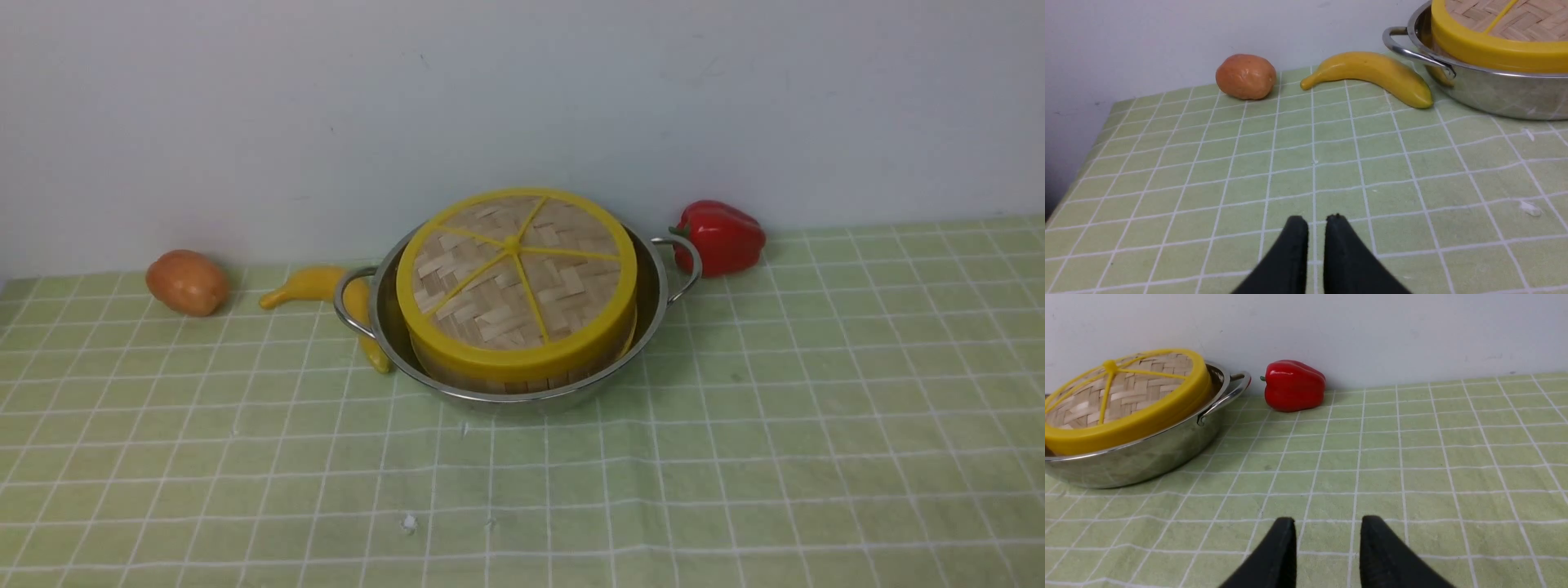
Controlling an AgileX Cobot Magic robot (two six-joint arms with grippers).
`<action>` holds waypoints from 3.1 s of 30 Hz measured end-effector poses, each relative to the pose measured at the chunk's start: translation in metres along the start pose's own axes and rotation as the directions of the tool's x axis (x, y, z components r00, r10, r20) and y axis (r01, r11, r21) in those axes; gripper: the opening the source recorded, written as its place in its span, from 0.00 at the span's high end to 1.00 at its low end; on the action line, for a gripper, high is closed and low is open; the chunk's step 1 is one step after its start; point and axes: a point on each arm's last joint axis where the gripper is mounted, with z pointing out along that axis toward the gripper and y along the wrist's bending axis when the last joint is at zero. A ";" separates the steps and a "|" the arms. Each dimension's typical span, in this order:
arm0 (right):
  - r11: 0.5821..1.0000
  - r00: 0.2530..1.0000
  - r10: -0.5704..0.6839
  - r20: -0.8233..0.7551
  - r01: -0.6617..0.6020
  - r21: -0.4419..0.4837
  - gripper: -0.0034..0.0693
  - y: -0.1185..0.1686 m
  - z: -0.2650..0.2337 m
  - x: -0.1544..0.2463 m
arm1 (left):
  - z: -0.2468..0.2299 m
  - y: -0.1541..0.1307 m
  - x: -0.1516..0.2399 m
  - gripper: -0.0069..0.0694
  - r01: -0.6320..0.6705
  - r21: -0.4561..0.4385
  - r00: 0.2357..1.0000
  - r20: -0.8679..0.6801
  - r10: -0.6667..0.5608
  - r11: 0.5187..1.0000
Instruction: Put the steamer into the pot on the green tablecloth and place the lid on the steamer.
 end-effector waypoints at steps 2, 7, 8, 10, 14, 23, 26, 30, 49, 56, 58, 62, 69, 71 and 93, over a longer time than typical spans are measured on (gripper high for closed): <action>1.000 1.000 0.000 0.000 0.000 0.000 0.62 0.000 0.000 0.000 | 0.000 0.000 0.000 0.83 0.000 0.000 1.000 0.000 0.000 1.000; 1.000 1.000 0.000 0.000 0.000 0.000 0.62 0.000 0.000 0.000 | 0.000 0.000 0.000 0.81 0.001 0.000 1.000 0.001 -0.001 1.000; 1.000 1.000 0.000 0.000 0.000 0.000 0.62 0.000 0.000 0.000 | 0.000 0.000 0.000 0.81 0.001 0.000 1.000 0.001 -0.001 1.000; 1.000 1.000 0.000 0.000 0.000 0.000 0.62 0.000 0.000 0.000 | 0.000 0.000 0.000 0.81 0.001 0.000 1.000 0.001 -0.001 1.000; 1.000 1.000 0.000 0.000 0.000 0.000 0.62 0.000 0.000 0.000 | 0.000 0.000 0.000 0.80 0.001 0.000 1.000 0.001 -0.001 1.000; 1.000 1.000 0.000 0.000 0.000 0.000 0.62 0.000 0.000 0.000 | 0.000 0.000 0.000 0.78 0.001 0.000 1.000 0.001 -0.001 1.000; 1.000 1.000 0.000 0.000 0.000 0.000 0.62 0.000 0.000 0.000 | 0.000 0.000 0.000 0.77 0.001 0.000 1.000 0.001 -0.001 1.000; 1.000 1.000 0.000 0.000 0.000 0.000 0.62 0.000 0.000 0.000 | 0.000 0.000 0.000 0.77 0.001 0.000 1.000 0.001 -0.001 1.000; 1.000 1.000 0.000 0.000 0.000 0.000 0.62 0.000 0.000 0.000 | 0.000 0.000 0.000 0.73 0.001 0.000 1.000 0.001 -0.001 1.000; 1.000 1.000 0.000 0.000 0.000 0.000 0.62 0.000 0.000 0.000 | 0.000 0.000 0.000 0.72 0.001 0.000 1.000 0.001 -0.001 1.000; 1.000 1.000 0.000 0.000 0.000 0.000 0.62 0.000 0.000 0.000 | 0.000 0.000 0.000 0.72 0.001 0.000 1.000 0.001 -0.001 1.000; 1.000 1.000 0.000 0.000 0.000 0.000 0.62 0.000 0.000 0.000 | 0.000 0.000 0.000 0.70 0.001 0.000 1.000 0.001 -0.001 1.000; 1.000 1.000 0.000 0.000 0.000 0.000 0.62 0.000 0.000 0.000 | 0.000 0.000 0.000 0.69 0.001 0.000 1.000 0.001 -0.001 1.000; 1.000 1.000 0.000 0.000 0.000 0.000 0.62 0.000 0.000 0.000 | 0.000 0.000 0.000 0.69 0.001 0.000 1.000 0.001 -0.001 1.000; 1.000 1.000 0.000 0.000 0.000 0.000 0.62 0.000 0.000 0.000 | 0.000 0.000 0.000 0.62 0.001 0.000 1.000 0.001 -0.001 1.000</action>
